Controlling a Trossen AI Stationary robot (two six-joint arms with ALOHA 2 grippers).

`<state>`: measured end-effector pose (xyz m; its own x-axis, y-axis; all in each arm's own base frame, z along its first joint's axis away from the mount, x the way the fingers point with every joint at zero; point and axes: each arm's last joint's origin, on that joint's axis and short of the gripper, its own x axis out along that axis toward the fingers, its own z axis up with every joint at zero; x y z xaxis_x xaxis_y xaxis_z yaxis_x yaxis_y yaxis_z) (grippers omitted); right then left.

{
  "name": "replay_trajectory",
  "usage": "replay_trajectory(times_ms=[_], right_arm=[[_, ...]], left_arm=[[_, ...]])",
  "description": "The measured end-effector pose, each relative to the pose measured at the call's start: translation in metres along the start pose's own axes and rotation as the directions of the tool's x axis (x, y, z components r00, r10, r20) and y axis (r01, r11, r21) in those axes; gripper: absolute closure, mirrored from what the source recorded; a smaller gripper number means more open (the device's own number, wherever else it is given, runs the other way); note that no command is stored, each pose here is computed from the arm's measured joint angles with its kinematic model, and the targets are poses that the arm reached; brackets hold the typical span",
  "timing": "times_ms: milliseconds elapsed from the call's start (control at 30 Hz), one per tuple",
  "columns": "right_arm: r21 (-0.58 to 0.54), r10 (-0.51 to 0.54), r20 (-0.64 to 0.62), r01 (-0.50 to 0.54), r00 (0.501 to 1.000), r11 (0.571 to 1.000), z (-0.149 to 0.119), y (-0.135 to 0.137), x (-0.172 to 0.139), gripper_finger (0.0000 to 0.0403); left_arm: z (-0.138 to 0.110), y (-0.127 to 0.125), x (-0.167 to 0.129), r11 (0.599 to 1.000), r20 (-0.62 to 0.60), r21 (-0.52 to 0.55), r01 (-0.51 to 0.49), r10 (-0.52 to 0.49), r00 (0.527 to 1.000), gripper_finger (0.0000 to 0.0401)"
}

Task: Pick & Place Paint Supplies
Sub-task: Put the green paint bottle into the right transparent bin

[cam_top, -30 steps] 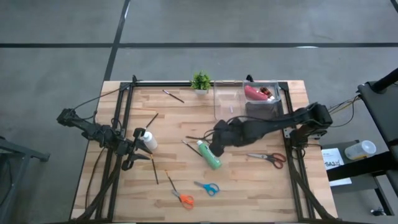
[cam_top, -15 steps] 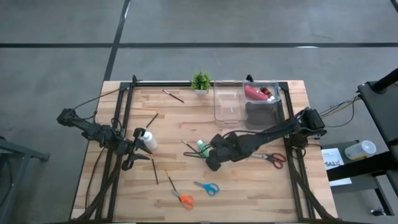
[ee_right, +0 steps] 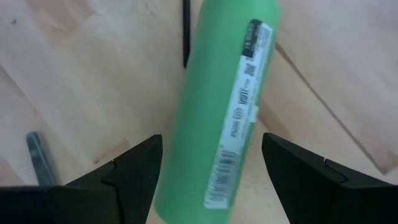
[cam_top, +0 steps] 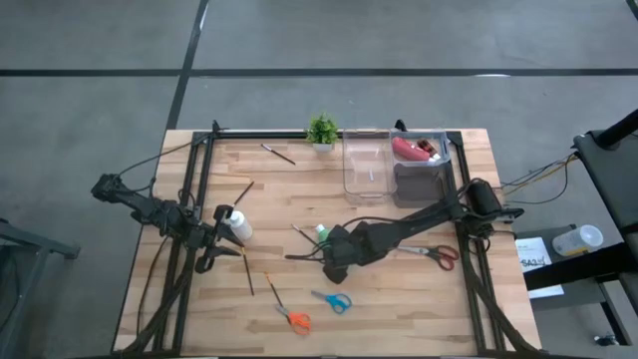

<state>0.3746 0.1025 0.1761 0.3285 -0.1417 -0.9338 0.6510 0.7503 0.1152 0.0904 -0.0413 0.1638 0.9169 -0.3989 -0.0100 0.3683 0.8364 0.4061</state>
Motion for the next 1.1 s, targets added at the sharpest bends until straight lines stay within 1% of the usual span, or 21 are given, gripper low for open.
replay_trajectory(times_ms=[333,1100], right_arm=[[-0.015,-0.01,-0.069,0.009,0.998,1.0,-0.006,0.001,0.017,0.0129],[-0.022,0.001,-0.089,-0.002,0.996,1.0,-0.007,0.0,0.018,0.0129]], left_arm=[[0.0,0.0,0.0,1.0,0.0,0.0,0.0,0.0,1.0,0.0283],[0.0,0.0,0.0,1.0,0.0,0.0,0.0,0.0,1.0,0.0283]])
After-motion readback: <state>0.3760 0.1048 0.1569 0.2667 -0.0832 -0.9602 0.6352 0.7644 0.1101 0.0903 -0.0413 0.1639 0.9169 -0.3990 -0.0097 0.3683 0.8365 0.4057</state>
